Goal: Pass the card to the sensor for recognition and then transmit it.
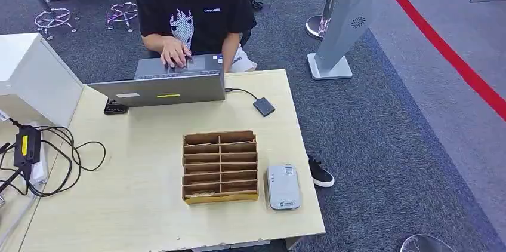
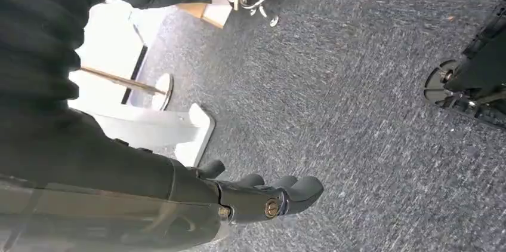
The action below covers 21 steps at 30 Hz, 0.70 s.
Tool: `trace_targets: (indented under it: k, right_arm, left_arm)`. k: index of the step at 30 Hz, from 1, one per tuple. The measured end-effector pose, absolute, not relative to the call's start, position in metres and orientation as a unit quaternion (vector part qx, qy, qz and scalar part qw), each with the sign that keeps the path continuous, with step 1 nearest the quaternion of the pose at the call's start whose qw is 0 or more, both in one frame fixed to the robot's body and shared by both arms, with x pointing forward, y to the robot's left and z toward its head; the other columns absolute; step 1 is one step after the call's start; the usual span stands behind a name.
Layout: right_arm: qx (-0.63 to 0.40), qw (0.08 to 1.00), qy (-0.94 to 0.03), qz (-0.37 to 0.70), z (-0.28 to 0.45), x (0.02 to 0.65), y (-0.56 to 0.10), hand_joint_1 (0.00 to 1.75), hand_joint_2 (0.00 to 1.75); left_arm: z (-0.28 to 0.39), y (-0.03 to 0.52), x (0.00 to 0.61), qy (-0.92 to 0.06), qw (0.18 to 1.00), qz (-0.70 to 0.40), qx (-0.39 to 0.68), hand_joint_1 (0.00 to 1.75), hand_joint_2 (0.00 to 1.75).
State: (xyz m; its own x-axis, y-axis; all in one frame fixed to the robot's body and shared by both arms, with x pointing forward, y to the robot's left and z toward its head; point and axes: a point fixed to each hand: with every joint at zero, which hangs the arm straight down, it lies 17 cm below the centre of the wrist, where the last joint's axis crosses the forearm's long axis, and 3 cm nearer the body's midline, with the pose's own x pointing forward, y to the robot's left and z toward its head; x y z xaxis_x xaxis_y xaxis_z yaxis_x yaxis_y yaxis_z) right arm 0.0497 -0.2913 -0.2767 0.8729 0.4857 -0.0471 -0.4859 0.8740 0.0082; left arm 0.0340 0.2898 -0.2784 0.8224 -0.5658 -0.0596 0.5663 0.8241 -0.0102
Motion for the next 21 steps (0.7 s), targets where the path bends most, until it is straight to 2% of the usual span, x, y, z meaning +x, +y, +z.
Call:
trace_targets:
  k: [1, 2, 3, 8, 9, 15, 17, 18, 19, 21]
  right_arm:
    - [-0.011, 0.968, 0.015, 0.249, -0.277, 0.054, -0.294, 0.00, 1.75]
    - [-0.023, 0.969, 0.007, 0.246, -0.278, 0.058, -0.297, 0.00, 1.75]
    - [-0.035, 0.969, 0.007, 0.245, -0.278, 0.060, -0.302, 0.00, 1.75]
    - [-0.159, 0.966, 0.005, 0.204, -0.276, 0.076, -0.356, 0.00, 1.75]
    - [-0.160, 0.967, 0.004, 0.197, -0.275, 0.076, -0.360, 1.75, 1.75]
    - [-0.034, 0.969, 0.005, 0.244, -0.277, 0.063, -0.320, 1.75, 1.75]
    - [-0.050, 0.964, 0.009, 0.260, -0.278, 0.063, -0.321, 1.75, 1.75]
    - [-0.065, 0.963, 0.009, 0.260, -0.278, 0.064, -0.323, 1.62, 1.75]
    - [-0.089, 0.964, 0.006, 0.252, -0.278, 0.068, -0.328, 0.00, 1.75]
    - [-0.129, 0.963, -0.005, 0.236, -0.277, 0.079, -0.340, 0.00, 1.75]
  left_arm:
    - [-0.279, 0.291, 0.035, 0.029, 0.955, -0.296, 0.009, 0.26, 1.75]
    - [-0.279, 0.292, 0.036, 0.028, 0.955, -0.295, 0.013, 0.26, 1.75]
    - [-0.279, 0.296, 0.037, 0.031, 0.955, -0.294, 0.026, 0.00, 1.75]
    - [-0.280, 0.328, 0.041, 0.044, 0.955, -0.274, 0.101, 0.00, 1.75]
    - [-0.279, 0.332, 0.041, 0.046, 0.956, -0.272, 0.103, 1.75, 1.75]
    - [-0.277, 0.301, 0.026, 0.051, 0.954, -0.295, 0.001, 1.75, 1.75]
    - [-0.275, 0.287, 0.022, 0.054, 0.952, -0.299, -0.023, 1.75, 1.75]
    - [-0.276, 0.283, 0.022, 0.053, 0.952, -0.300, -0.022, 1.45, 1.75]
    - [-0.277, 0.281, 0.024, 0.051, 0.953, -0.298, -0.012, 0.00, 1.75]
    - [-0.278, 0.286, 0.028, 0.047, 0.954, -0.295, 0.012, 0.00, 1.75]
